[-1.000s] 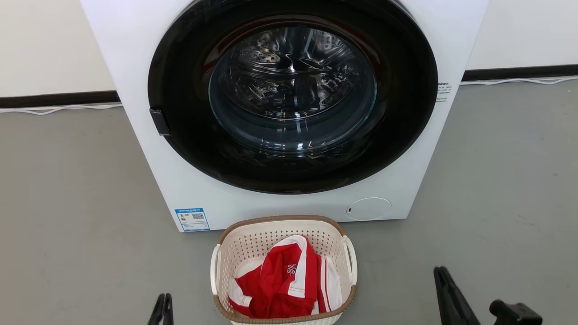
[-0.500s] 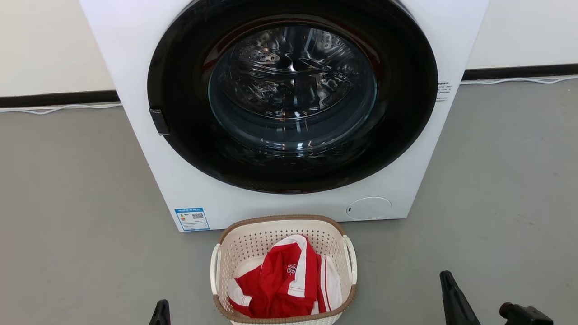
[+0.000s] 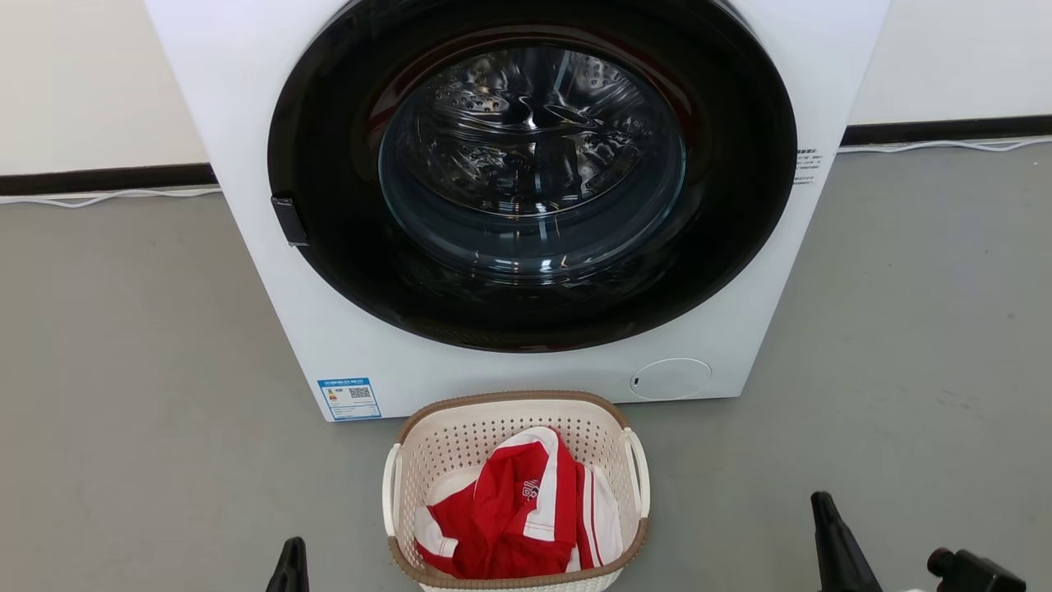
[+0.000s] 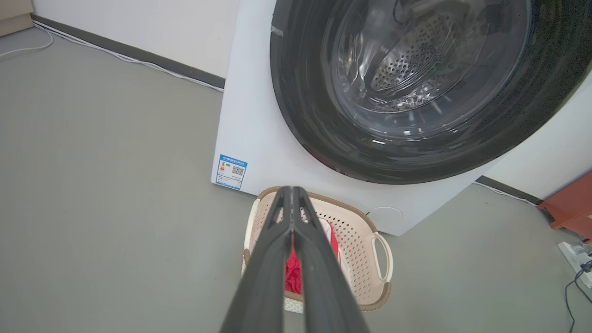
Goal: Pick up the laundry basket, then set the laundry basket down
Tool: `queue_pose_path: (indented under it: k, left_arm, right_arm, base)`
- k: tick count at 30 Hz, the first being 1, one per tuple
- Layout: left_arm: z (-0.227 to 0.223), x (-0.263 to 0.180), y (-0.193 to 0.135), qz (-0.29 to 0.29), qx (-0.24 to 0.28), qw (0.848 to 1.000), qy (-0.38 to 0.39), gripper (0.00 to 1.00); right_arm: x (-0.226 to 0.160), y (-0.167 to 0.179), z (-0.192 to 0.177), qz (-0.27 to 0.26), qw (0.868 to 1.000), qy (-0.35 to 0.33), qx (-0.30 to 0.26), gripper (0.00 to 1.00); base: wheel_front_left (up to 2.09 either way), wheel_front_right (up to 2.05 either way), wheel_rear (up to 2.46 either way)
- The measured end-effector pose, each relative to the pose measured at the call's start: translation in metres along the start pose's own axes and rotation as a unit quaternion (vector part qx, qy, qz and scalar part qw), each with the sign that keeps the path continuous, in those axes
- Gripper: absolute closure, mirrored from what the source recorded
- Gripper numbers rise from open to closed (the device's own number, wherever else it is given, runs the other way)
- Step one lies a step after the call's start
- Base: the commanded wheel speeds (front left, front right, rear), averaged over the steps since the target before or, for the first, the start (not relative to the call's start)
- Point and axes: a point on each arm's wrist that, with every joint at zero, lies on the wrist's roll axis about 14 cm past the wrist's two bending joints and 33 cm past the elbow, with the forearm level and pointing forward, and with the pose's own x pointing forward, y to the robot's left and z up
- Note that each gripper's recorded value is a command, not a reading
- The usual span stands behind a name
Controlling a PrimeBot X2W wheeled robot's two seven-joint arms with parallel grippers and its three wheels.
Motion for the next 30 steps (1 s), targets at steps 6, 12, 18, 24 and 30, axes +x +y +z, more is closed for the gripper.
queue_pose_path:
  k: [6,12,18,24,30]
  left_arm:
    - [0.0,0.003,0.0,0.001,-0.038,0.999,0.004,1.0]
    - [0.002,0.008,0.0,0.002,-0.075,0.997,0.008,1.0]
    - [0.003,0.012,0.0,0.002,-0.111,0.994,0.011,1.0]
    - [0.002,0.015,0.001,0.004,-0.146,0.989,0.016,1.0]
    - [0.002,0.017,-0.001,0.001,-0.181,0.983,0.022,1.0]
  right_arm:
    - [0.005,-0.001,0.006,-0.004,0.999,-0.006,0.031,1.0]
    - [0.005,-0.004,0.006,-0.012,0.998,-0.003,0.062,1.0]
    - [0.01,-0.003,0.011,-0.012,0.996,-0.009,0.093,1.0]
    - [0.01,-0.005,0.01,-0.017,0.992,-0.005,0.123,1.0]
    - [0.015,-0.004,0.016,-0.016,0.988,-0.011,0.154,1.0]
  base:
    - [0.0,0.0,0.0]
    - [0.0,0.0,0.0]
    - [0.0,0.0,0.0]
    - [0.0,0.0,0.0]
    - [0.0,0.0,0.0]
